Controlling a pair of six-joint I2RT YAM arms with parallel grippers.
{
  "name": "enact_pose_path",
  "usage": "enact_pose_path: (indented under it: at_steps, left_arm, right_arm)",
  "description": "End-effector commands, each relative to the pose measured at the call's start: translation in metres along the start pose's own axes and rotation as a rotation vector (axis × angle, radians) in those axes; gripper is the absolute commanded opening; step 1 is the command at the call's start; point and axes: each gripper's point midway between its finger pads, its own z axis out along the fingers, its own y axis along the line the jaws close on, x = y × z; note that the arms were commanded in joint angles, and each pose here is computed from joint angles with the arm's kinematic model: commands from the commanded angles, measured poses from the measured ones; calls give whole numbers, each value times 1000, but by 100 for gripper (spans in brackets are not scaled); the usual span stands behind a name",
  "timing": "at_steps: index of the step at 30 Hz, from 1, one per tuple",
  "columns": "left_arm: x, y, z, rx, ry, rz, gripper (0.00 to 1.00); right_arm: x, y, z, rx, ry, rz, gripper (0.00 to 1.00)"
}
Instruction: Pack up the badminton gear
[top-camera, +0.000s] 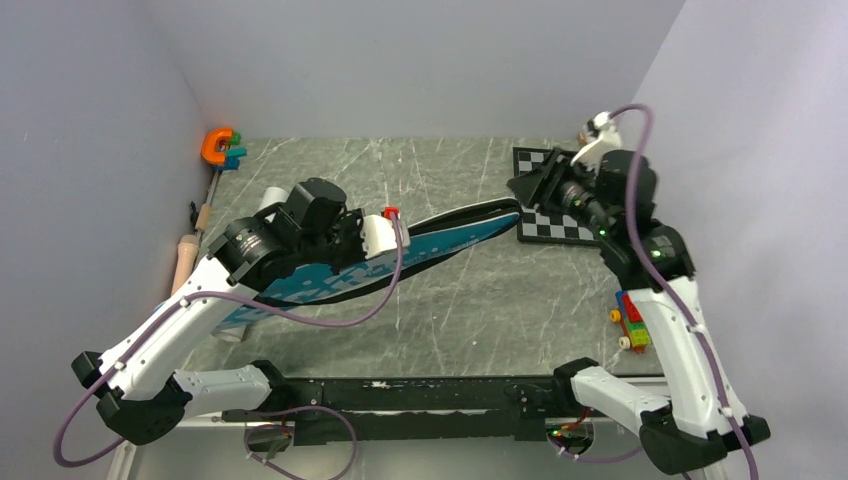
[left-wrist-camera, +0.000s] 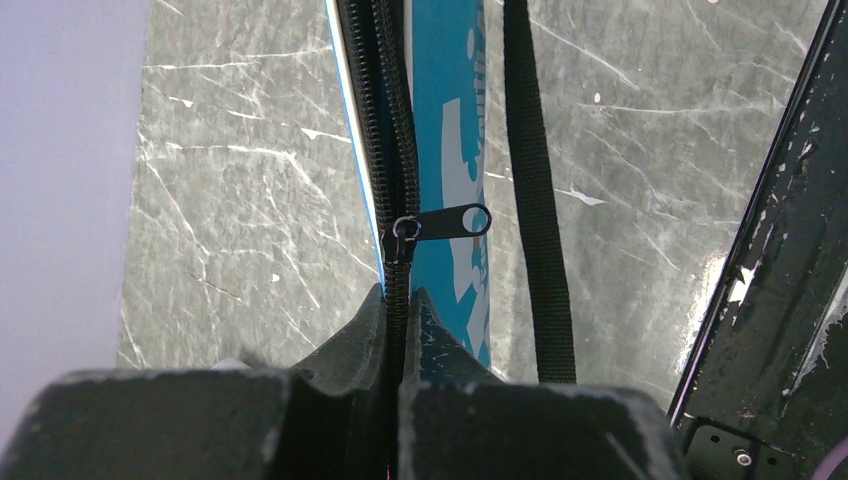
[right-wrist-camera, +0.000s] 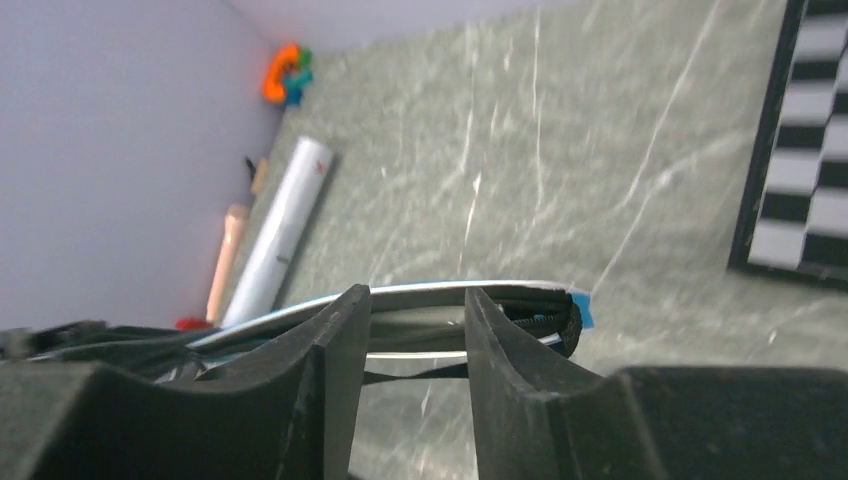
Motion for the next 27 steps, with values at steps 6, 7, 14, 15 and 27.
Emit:
enact_pose_path:
  at_steps: [6, 7, 14, 15, 27]
  left_arm:
    - [-41, 29, -22, -122, -146, 48, 0]
    - [-41, 30, -22, -124, -145, 46, 0]
    - [-46, 30, -16, -106, -153, 32, 0]
    - [-48, 29, -16, -100, -158, 30, 0]
    - [-54, 22, -9, -46, -166, 26, 0]
  right_arm:
    - [-10, 51, -39, -240, -23, -1, 54]
    - [3, 56, -37, -297, 18, 18, 54]
    - [64, 84, -33, -598, 164, 83, 66]
    - [69, 89, -33, -631, 173, 87, 70]
    - [101, 136, 11, -828, 146, 99, 74]
